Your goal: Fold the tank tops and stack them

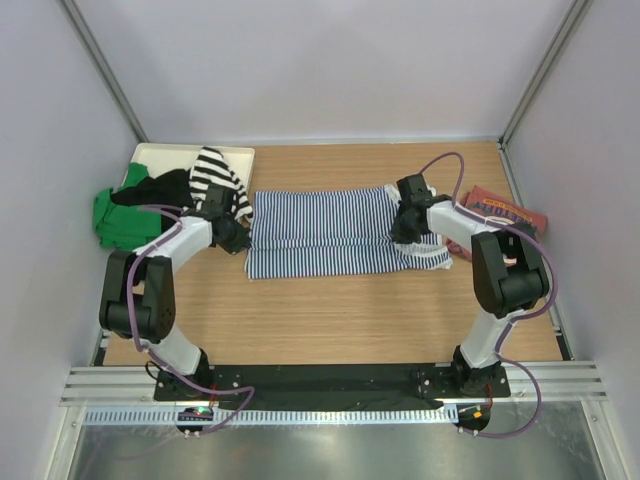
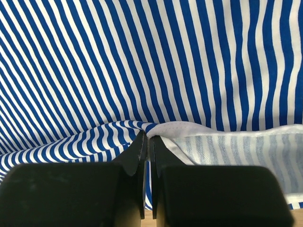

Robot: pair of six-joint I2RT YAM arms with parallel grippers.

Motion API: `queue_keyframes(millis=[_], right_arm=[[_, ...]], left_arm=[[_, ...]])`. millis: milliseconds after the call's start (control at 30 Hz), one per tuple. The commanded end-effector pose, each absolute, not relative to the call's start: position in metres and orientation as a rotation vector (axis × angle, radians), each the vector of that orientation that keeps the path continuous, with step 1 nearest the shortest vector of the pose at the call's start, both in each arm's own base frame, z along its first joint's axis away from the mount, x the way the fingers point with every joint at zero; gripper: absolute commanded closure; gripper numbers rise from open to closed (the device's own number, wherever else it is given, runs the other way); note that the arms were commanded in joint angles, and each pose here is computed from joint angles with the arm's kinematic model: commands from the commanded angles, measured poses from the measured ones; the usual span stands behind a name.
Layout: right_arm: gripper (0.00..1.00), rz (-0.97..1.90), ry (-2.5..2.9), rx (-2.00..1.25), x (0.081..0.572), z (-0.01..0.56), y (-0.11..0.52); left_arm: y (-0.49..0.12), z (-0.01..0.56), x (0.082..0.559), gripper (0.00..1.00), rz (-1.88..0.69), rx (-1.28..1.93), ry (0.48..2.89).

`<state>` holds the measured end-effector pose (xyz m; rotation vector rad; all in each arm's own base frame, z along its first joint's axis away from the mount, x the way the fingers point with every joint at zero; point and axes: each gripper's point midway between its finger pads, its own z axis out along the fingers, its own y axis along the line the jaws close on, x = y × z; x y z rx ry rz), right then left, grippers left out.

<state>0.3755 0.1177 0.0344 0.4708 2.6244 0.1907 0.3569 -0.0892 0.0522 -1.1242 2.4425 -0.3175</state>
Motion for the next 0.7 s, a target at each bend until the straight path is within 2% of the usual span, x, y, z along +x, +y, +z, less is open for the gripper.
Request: queue_keyframes(millis=[0, 33, 67, 233, 267, 433, 667], right_arm=[[0.92, 0.168, 2.543, 0.49, 0.397, 0.054, 0.112], [0.88, 0.168, 2.536, 0.484, 0.397, 0.056, 0.112], [0.86, 0.166, 2.521, 0.487, 0.399, 0.06, 0.11], [0.53, 0.16, 2.419, 0.488, 0.398, 0.093, 0.102], [0.5, 0.163, 2.405, 0.486, 0.397, 0.096, 0.101], [0.51, 0.252, 2.378, 0.443, 0.373, 0.116, 0.105], [0.57, 0.36, 2.471, 0.441, 0.309, 0.082, 0.113]], left_arm=[[-0.082, 0.073, 0.382, 0.98, -0.321, -1.084, 2.364], [-0.084, 0.076, 0.383, 0.93, -0.331, -1.061, 2.365], [-0.084, 0.084, 0.385, 0.8, -0.34, -1.035, 2.354], [-0.08, 0.103, 0.375, 0.61, -0.345, -0.994, 2.306], [-0.079, 0.115, 0.371, 0.54, -0.354, -0.98, 2.279], [-0.085, 0.118, 0.339, 0.51, -0.345, -0.904, 2.292], [-0.098, 0.09, 0.287, 0.51, -0.384, -0.899, 2.353]])
